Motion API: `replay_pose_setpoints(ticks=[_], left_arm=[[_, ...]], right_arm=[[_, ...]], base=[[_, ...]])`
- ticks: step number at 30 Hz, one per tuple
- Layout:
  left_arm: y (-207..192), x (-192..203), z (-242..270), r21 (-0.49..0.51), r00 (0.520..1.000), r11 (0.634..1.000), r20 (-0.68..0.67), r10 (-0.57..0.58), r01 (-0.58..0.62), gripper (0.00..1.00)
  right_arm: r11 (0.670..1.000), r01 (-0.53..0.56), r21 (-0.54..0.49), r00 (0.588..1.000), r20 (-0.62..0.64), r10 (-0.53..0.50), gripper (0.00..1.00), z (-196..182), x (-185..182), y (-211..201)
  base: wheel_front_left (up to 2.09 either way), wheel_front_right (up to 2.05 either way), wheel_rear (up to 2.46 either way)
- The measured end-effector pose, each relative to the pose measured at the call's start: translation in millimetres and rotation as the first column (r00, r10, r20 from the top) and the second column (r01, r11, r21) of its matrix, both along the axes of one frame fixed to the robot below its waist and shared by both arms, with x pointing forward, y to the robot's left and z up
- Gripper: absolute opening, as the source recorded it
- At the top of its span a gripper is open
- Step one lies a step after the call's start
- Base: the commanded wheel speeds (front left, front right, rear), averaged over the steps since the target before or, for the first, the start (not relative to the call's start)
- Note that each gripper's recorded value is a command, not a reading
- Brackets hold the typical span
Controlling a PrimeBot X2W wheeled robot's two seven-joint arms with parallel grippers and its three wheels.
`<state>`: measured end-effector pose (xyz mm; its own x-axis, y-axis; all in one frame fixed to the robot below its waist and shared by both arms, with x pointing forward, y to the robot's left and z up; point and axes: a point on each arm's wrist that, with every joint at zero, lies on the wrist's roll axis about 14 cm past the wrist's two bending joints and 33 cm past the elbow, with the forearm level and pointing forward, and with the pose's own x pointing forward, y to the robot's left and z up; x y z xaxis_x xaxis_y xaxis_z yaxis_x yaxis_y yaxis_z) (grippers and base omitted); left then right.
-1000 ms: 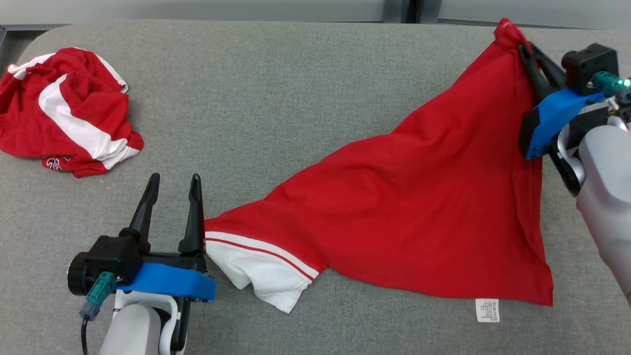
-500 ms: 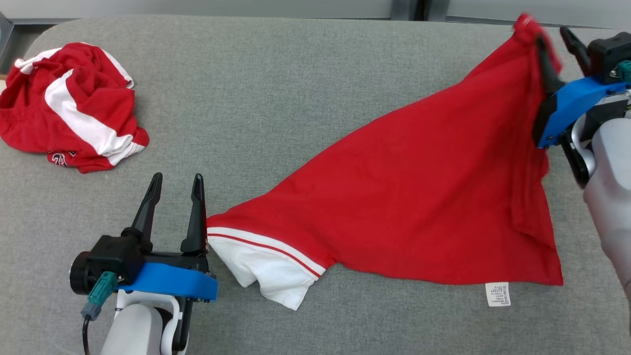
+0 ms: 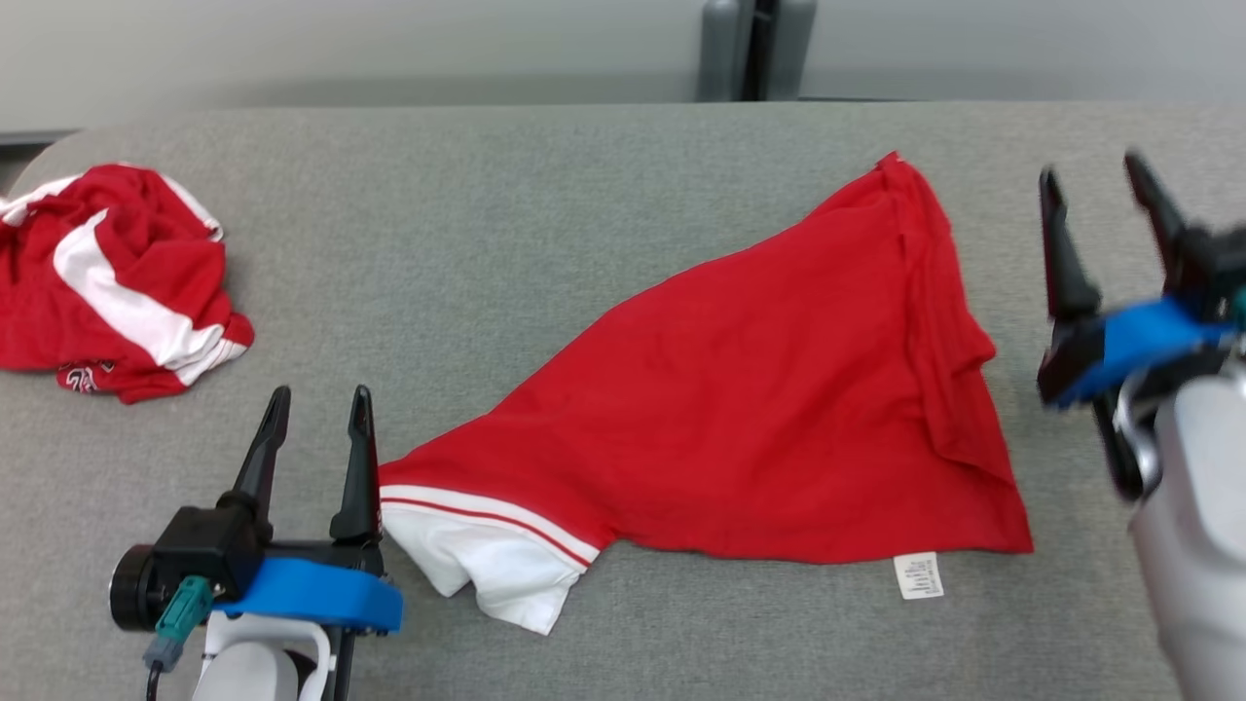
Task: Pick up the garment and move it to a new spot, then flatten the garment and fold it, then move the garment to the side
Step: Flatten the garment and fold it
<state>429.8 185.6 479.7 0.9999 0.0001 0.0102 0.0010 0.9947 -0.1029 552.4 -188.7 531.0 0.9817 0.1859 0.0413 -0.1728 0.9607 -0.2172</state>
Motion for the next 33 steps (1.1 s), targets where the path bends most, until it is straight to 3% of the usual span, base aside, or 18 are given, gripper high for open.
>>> replay_pose_setpoints(ticks=[7,14,23,30,31,32,33], left_arm=[[-5,-9,1,0.006,1.0,1.0,0.001,-0.018,0.018,1.0],[-10,-13,3,0.008,0.999,0.999,0.006,-0.035,0.035,1.0],[-10,-13,2,0.008,0.999,0.999,0.004,-0.04,0.039,1.0],[-8,-11,-1,0.006,0.999,0.999,-0.003,-0.035,0.035,1.0],[-7,-11,-1,0.006,1.0,1.0,-0.003,-0.031,0.031,1.0],[-6,-11,-1,0.006,1.0,1.0,-0.004,-0.028,0.028,1.0],[-6,-11,-1,0.006,1.0,1.0,-0.004,-0.028,0.028,1.0]], right_arm=[[0.997,0.063,0.046,0.998,-0.022,-0.062,1.0,-27,-71,-16],[0.994,0.061,0.09,0.99,-0.133,-0.049,1.0,-70,-128,2],[0.994,0.059,0.089,0.966,-0.256,-0.034,1.0,-110,-145,9],[0.994,0.082,0.067,0.918,-0.392,-0.049,1.0,-152,-157,4],[0.994,0.083,0.065,0.903,-0.427,-0.047,0.61,-162,-159,6],[0.994,0.082,0.071,0.901,-0.432,-0.043,0.0,-163,-157,8],[0.994,0.082,0.071,0.901,-0.432,-0.043,0.0,-163,-157,8]], base=[[0.0,0.0,0.0],[0.0,0.0,0.0],[0.0,0.0,0.0],[0.0,0.0,0.0],[0.0,0.0,0.0],[0.0,0.0,0.0],[0.0,0.0,0.0]])
